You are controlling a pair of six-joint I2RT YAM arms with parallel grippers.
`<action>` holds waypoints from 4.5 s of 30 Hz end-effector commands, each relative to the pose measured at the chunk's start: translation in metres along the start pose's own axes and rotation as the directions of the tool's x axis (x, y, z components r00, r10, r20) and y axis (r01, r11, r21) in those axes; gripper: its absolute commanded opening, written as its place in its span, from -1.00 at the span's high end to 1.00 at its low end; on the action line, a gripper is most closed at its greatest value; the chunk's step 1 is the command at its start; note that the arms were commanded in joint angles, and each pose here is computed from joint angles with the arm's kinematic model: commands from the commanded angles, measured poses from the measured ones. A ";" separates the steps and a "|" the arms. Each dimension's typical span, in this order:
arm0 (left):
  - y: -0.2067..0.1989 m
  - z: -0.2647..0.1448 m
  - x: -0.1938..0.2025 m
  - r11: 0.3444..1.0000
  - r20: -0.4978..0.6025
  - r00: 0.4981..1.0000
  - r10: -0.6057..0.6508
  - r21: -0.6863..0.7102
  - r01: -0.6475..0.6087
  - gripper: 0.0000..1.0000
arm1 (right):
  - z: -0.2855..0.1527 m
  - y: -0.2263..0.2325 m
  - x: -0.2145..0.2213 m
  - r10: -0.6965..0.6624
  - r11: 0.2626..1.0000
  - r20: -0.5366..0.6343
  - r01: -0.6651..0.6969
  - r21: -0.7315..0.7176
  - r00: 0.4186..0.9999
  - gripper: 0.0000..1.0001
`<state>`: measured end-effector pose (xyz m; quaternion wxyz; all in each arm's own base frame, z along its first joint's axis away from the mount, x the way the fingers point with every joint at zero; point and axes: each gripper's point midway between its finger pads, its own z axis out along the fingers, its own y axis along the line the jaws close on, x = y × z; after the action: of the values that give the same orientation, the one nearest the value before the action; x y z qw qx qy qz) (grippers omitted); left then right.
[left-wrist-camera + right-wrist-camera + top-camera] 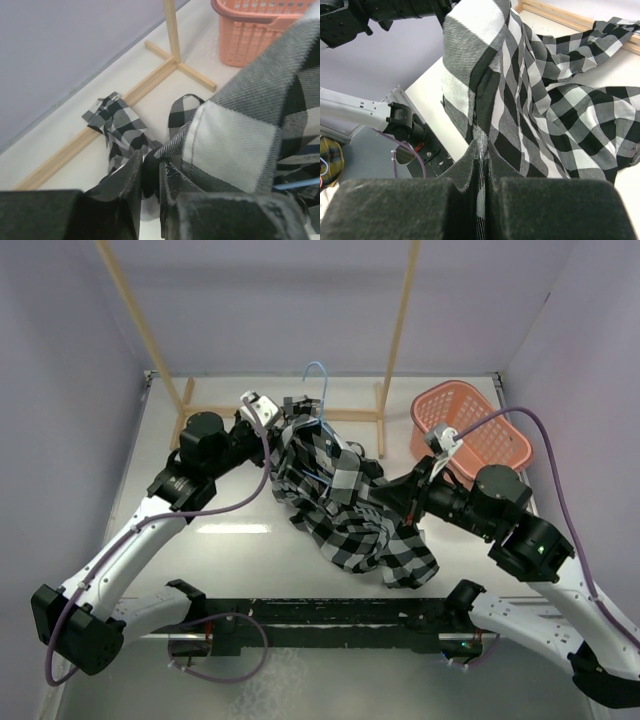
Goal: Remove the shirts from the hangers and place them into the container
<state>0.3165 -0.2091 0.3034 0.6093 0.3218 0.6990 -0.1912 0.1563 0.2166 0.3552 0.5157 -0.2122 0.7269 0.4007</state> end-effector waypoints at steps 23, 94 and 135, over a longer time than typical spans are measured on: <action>-0.022 -0.008 -0.051 0.985 0.244 0.962 0.118 0.093 -0.144 -0.24 | -0.025 0.037 -0.039 0.043 0.985 0.199 -0.008 -0.174 0.979 1.00; 0.034 -0.025 -0.132 0.421 -0.070 0.590 0.804 -0.633 -0.649 1.00 | 0.080 -0.061 -0.031 -0.032 0.856 -0.182 0.121 0.503 0.983 0.06; 0.038 -0.056 -0.153 0.448 -0.018 0.673 0.740 -0.733 -0.512 1.00 | 0.069 -0.065 -0.047 -0.103 0.745 0.059 0.038 0.666 0.993 -0.13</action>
<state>0.3231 -0.1941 0.4250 0.7620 0.3494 0.4541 0.3018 0.2560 0.2311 0.3454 0.5905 -0.0492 0.7980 0.1097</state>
